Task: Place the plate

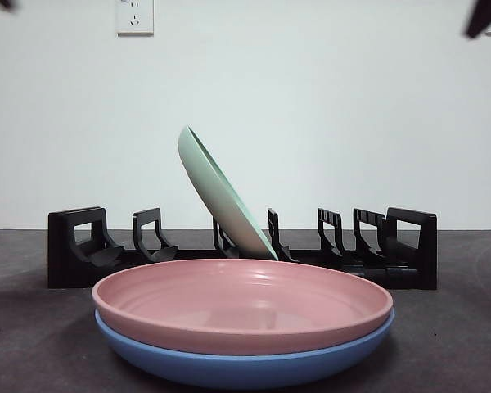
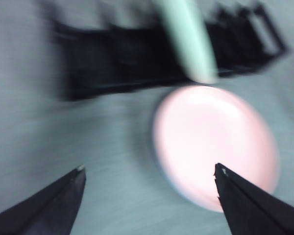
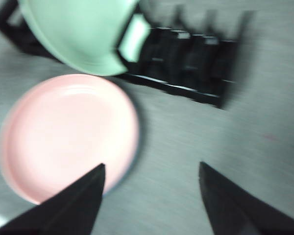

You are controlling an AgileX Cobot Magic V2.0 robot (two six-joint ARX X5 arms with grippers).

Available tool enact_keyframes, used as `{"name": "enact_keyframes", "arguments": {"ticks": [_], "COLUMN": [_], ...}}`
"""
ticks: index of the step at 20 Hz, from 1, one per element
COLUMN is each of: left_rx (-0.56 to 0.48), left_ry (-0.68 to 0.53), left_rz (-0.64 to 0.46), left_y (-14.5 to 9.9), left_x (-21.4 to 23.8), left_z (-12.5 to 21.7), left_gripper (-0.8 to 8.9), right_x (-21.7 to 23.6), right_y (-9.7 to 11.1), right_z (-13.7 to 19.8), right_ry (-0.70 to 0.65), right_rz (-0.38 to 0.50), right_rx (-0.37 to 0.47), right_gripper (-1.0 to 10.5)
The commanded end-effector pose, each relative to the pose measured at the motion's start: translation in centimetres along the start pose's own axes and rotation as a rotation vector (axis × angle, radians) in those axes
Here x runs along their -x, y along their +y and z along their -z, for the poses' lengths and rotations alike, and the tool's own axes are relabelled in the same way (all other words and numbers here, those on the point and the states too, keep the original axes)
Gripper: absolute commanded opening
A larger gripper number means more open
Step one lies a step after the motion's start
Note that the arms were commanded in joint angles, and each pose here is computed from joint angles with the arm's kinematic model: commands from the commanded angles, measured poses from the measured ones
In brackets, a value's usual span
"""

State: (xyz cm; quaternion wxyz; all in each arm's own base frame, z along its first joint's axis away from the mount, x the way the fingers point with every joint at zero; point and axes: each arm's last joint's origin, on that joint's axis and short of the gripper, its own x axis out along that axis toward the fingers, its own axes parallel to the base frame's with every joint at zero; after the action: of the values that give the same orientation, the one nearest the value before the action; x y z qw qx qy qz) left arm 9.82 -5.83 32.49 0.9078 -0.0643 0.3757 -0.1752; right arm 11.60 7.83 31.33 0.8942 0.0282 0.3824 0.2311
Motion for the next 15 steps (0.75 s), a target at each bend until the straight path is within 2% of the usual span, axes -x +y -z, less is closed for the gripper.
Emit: {"name": "enact_keyframes", "arguments": {"ticks": [1, 3, 7, 11, 15], "left_rx": [-0.021, -0.011, -0.002, -0.002, -0.002], "left_ry": [-0.030, -0.036, -0.041, -0.046, -0.048], "left_rz": [-0.071, -0.107, -0.115, -0.133, -0.137], "left_y": [0.7, 1.2, 1.4, 1.5, 1.5], "left_x": [1.6, 2.6, 3.2, 3.2, 3.2], "left_z": [0.7, 1.5, 1.9, 1.9, 1.9], "left_gripper": [4.21, 4.21, 4.20, 4.20, 4.20], "right_x": [-1.0, -2.1, -4.8, -8.2, -12.0], "right_y": [0.7, 1.5, 3.4, 5.2, 6.8], "right_z": [-1.5, -3.5, -9.0, -13.7, -16.5], "right_ry": [-0.009, 0.009, 0.078, 0.126, 0.137], "right_rz": [-0.098, -0.179, -0.251, -0.363, -0.388], "right_rx": [-0.002, -0.014, -0.016, -0.017, 0.010], "right_gripper": [3.2, 3.2, 3.2, 3.2, 3.2]}}
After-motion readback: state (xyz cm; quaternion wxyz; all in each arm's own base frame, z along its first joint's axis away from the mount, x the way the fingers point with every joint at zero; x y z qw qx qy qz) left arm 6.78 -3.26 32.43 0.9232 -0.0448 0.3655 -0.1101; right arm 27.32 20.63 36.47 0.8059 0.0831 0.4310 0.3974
